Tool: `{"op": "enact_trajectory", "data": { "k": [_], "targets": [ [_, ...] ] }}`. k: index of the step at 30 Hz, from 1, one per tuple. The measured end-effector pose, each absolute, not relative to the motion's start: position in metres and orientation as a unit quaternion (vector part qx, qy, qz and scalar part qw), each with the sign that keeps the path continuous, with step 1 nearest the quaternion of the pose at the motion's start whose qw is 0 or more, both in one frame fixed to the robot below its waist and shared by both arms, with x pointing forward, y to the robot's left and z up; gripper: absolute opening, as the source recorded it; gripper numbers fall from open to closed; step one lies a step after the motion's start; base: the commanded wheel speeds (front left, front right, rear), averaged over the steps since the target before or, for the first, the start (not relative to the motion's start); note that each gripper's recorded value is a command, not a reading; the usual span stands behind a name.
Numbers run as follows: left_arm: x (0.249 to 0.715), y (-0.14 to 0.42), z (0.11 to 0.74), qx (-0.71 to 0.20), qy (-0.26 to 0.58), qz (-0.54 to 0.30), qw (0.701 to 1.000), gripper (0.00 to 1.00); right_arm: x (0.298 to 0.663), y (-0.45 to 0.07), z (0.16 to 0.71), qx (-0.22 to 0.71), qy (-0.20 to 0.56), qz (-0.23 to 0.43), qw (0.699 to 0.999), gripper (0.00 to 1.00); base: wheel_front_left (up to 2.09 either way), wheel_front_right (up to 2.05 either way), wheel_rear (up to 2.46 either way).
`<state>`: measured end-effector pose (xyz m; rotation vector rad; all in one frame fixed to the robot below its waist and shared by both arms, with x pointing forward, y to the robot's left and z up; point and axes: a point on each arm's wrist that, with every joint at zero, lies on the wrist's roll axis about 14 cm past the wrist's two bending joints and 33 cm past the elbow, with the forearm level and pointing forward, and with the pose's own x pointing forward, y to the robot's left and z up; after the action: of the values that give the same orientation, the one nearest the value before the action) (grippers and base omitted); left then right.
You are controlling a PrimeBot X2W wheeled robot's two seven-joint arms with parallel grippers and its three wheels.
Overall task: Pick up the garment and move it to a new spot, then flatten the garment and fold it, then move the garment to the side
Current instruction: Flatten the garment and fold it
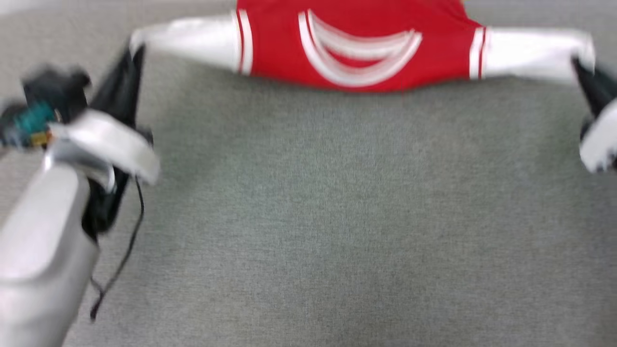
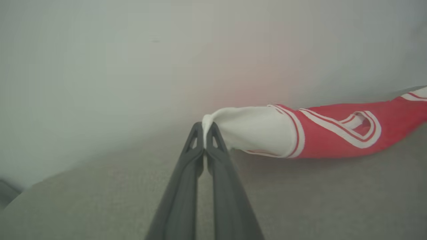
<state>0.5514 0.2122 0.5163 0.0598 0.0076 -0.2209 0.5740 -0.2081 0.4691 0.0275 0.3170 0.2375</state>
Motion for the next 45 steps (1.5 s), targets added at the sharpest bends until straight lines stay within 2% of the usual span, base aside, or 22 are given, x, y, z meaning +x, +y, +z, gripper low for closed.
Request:
{"op": "enact_trajectory", "data": {
  "k": [8,14,21,29,34,35,36,37,42,45],
  "targets": [
    [0.444,0.215,0.469,-0.007,0.121,-0.113,0.986,0.0,0.477,-0.235,0.442,0.034,0.225,0.109,0.968,0.0,0.0,0.0,0.0],
    [0.38,0.229,0.45,-0.007,0.173,-0.096,0.98,0.0,0.424,-0.245,0.44,0.031,0.246,0.11,0.963,0.0,0.0,0.0,0.0],
    [0.331,0.233,0.444,-0.046,0.194,-0.073,0.977,0.0,0.383,-0.261,0.448,0.025,0.245,0.101,0.964,0.0,0.0,0.0,0.0],
    [0.286,0.223,0.415,-0.071,0.261,-0.07,0.96,0.0,0.331,-0.263,0.415,0.039,0.327,0.1,0.939,0.0,0.0,0.0,0.0],
    [0.279,0.225,0.408,-0.072,0.278,-0.065,0.956,0.0,0.309,-0.262,0.4,0.046,0.374,0.098,0.921,0.0,0.0,0.0,0.0],
    [0.277,0.221,0.406,-0.073,0.284,-0.071,0.953,0.0,0.307,-0.262,0.398,0.048,0.382,0.096,0.918,0.31,0.0,0.0,0.0],
    [0.276,0.219,0.405,-0.074,0.288,-0.076,0.952,0.0,0.305,-0.262,0.396,0.05,0.389,0.094,0.915,0.81,0.0,0.0,0.0],
    [0.276,0.216,0.404,-0.076,0.29,-0.08,0.951,0.0,0.304,-0.262,0.395,0.052,0.394,0.094,0.913,1.0,0.0,0.0,0.0],
    [0.28,0.208,0.408,-0.08,0.294,-0.094,0.948,0.0,0.31,-0.245,0.398,0.118,0.413,0.1,0.898,1.0,0.0,0.0,0.0],
    [0.286,0.205,0.417,-0.078,0.283,-0.102,0.95,0.0,0.335,-0.242,0.419,0.094,0.392,0.119,0.907,1.0,0.0,0.0,0.0]
  ]
}}
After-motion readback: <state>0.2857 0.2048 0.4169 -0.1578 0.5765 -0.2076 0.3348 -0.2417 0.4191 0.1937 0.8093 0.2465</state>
